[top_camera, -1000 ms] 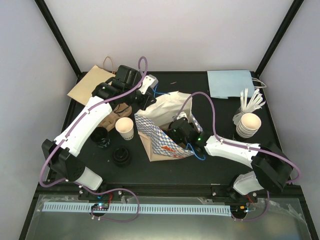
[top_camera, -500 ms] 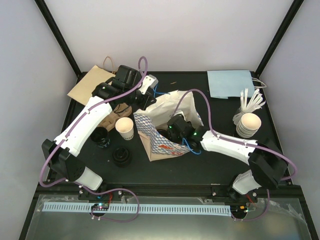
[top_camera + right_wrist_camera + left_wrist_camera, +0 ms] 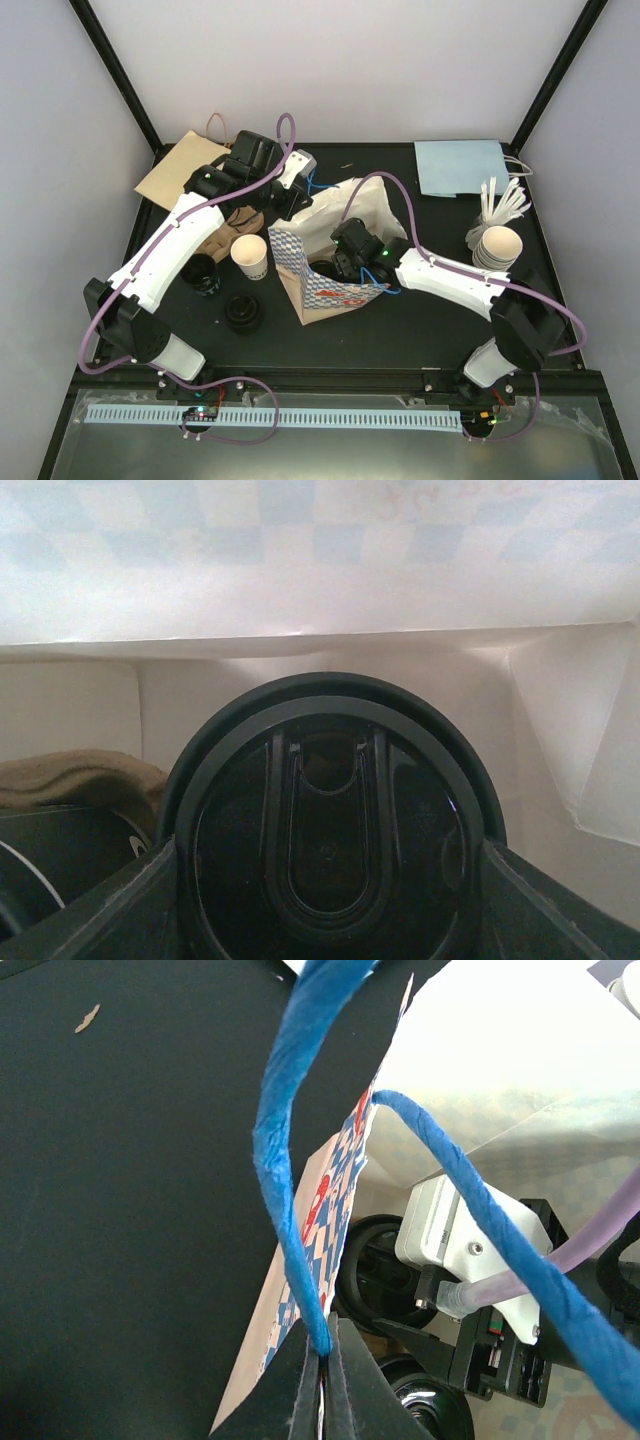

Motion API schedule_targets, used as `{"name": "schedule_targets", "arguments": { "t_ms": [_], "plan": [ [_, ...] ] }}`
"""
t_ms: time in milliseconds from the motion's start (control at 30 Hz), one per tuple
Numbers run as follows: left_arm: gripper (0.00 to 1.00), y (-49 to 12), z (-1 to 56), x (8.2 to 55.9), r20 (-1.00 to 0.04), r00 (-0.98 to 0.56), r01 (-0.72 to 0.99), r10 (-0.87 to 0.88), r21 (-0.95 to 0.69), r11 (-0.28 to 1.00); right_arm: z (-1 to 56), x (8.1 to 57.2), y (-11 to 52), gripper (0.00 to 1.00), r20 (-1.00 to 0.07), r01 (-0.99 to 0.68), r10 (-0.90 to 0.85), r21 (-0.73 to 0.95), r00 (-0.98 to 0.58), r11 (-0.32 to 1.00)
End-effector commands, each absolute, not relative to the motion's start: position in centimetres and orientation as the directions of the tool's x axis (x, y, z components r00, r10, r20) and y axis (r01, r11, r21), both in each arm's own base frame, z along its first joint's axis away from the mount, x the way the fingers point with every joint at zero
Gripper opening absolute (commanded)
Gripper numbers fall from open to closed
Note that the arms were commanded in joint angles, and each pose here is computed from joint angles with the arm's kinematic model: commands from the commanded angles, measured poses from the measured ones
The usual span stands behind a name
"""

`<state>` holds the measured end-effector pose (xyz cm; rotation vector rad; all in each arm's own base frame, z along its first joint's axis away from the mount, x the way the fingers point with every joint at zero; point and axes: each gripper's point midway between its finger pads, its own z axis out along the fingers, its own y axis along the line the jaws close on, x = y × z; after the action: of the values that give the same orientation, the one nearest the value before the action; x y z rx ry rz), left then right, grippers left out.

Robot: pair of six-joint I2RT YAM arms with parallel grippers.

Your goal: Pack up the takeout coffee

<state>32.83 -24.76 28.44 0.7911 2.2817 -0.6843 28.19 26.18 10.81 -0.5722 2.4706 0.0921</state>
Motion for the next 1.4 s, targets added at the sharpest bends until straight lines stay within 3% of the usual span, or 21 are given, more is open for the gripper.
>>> {"name": "schedule_targets", "arguments": {
  "t_ms": [0,333,467,500,1367],
  "plan": [
    [0.01,-24.5,29.8,32.6,-0.713,-0.605,0.693,0.354,-0.252,0.675,6.4,23.8,24.1,0.64,-0.330,-0.501,-0.495,-0.072,-0.804,0.862],
    [0.02,-24.5,30.2,32.5,-0.716,-0.597,0.700,0.361,-0.245,0.671,9.7,25.7,24.8,0.70,-0.392,-0.485,-0.479,-0.092,-0.785,0.870],
    [0.01,-24.4,30.0,32.3,-0.711,-0.600,0.700,0.367,-0.245,0.671,10.3,26.0,24.9,0.98,-0.407,-0.485,-0.479,-0.097,-0.778,0.869],
    [0.01,-24.4,30.0,32.3,-0.711,-0.600,0.700,0.367,-0.245,0.671,10.6,26.2,25.0,1.00,-0.416,-0.482,-0.476,-0.100,-0.775,0.871],
    [0.02,-24.6,30.5,32.3,-0.721,-0.587,0.710,0.367,-0.242,0.661,25.2,27.8,24.9,1.00,-0.645,-0.498,-0.450,-0.122,-0.617,0.858]
  ]
}}
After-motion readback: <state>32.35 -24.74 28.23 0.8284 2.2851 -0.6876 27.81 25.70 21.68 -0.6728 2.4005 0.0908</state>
